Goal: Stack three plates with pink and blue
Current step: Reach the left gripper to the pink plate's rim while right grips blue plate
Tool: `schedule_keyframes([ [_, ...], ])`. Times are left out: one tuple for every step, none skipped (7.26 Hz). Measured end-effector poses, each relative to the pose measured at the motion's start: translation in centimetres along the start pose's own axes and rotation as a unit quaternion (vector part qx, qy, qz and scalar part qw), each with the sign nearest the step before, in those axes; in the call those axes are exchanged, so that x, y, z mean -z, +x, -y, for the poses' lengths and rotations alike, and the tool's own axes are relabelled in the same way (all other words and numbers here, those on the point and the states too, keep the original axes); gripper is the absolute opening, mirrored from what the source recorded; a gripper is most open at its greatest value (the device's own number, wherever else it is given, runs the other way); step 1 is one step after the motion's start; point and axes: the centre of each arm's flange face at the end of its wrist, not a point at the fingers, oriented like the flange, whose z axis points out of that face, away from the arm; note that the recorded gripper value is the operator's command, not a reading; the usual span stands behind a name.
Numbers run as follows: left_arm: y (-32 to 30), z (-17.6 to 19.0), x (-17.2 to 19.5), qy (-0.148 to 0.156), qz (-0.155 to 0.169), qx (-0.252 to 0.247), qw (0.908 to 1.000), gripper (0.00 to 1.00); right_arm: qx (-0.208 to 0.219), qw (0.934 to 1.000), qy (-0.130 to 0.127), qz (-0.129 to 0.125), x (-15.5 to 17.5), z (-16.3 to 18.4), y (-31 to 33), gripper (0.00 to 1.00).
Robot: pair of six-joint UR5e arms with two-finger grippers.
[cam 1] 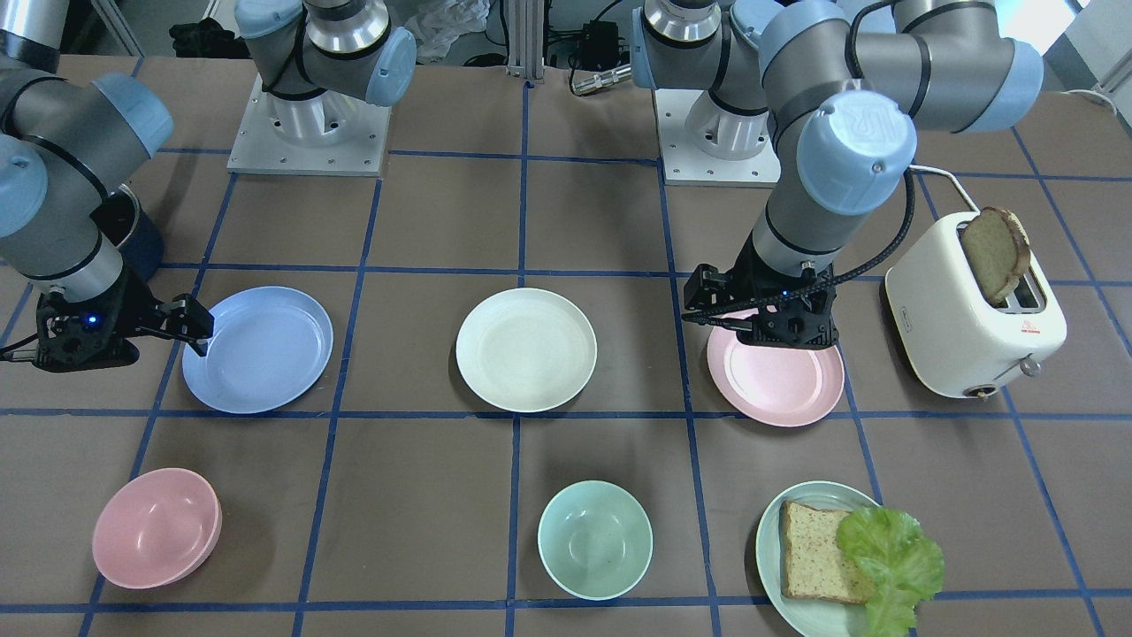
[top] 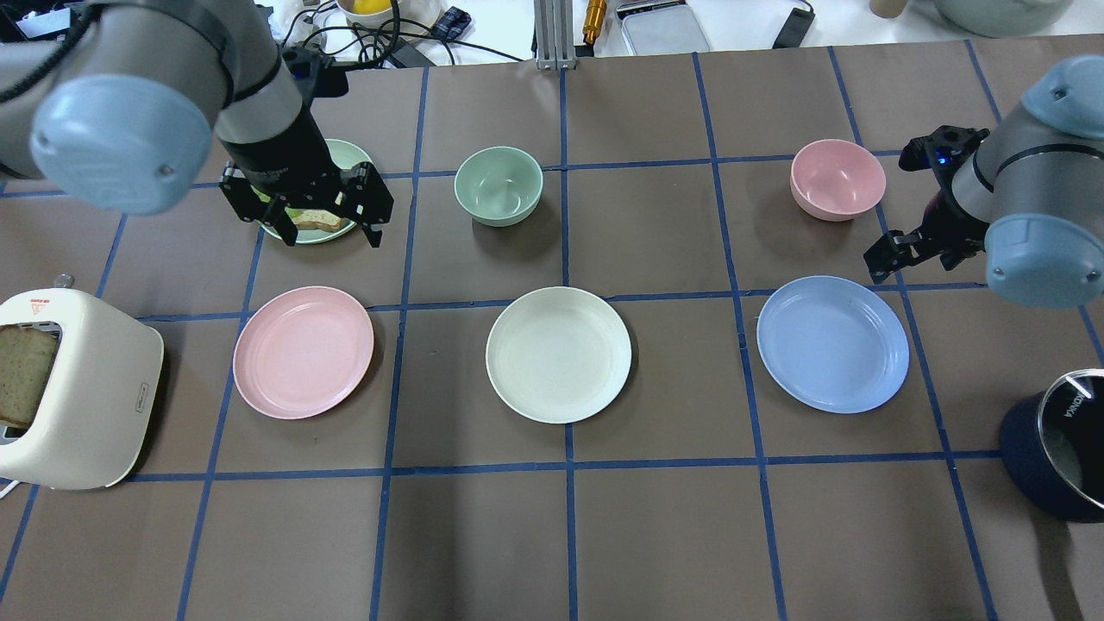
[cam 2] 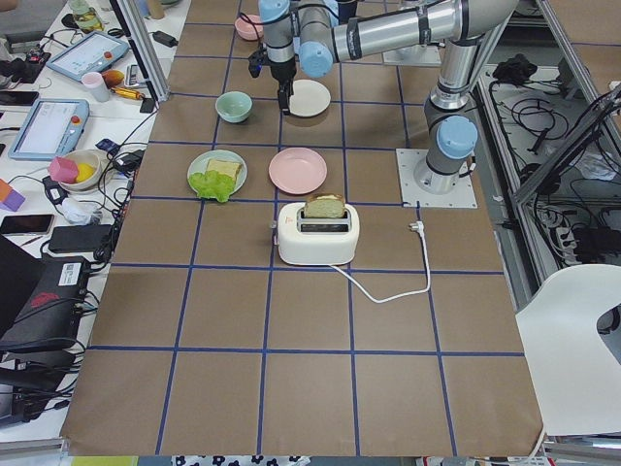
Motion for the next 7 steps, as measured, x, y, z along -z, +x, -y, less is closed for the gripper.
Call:
schedule_keyframes([
  [-1.2, -0.5, -3.2, -0.001, 0.010, -0.009, 0.9999, 1.00, 0.010, 0.9999, -0.004, 0.002, -0.6, -0.5, 0.5, 1.00],
  [-1.5, -0.7, -5.9, 0.009, 0.015, -0.011, 0.9998, 1.00, 0.021, 0.9997, -0.010, 0.005, -1.3, -1.1, 1.0, 1.00],
  [-1.5, -0.9, -8.0, 0.016, 0.017, -0.010, 0.9997, 1.00, 0.031, 0.9994, -0.015, 0.009, -1.9, -1.5, 1.5, 1.00],
  [-1.3, -0.9, -9.5, 0.017, 0.016, -0.008, 0.9997, 1.00, 0.039, 0.9990, -0.019, 0.011, -2.4, -1.7, 1.8, 1.00],
  [-1.1, -0.8, -10.7, 0.017, 0.012, -0.007, 0.9998, 0.97, 0.044, 0.9987, -0.022, 0.013, -2.8, -1.8, 1.9, 1.00],
  [-0.9, -0.7, -11.9, 0.016, 0.008, -0.006, 0.9998, 0.96, 0.044, 0.9986, -0.025, 0.016, -3.3, -1.8, 2.0, 0.97],
  [-0.7, -0.7, -13.0, 0.019, 0.007, -0.004, 0.9998, 0.83, 0.042, 0.9986, -0.028, 0.018, -3.7, -1.8, 2.1, 0.97],
])
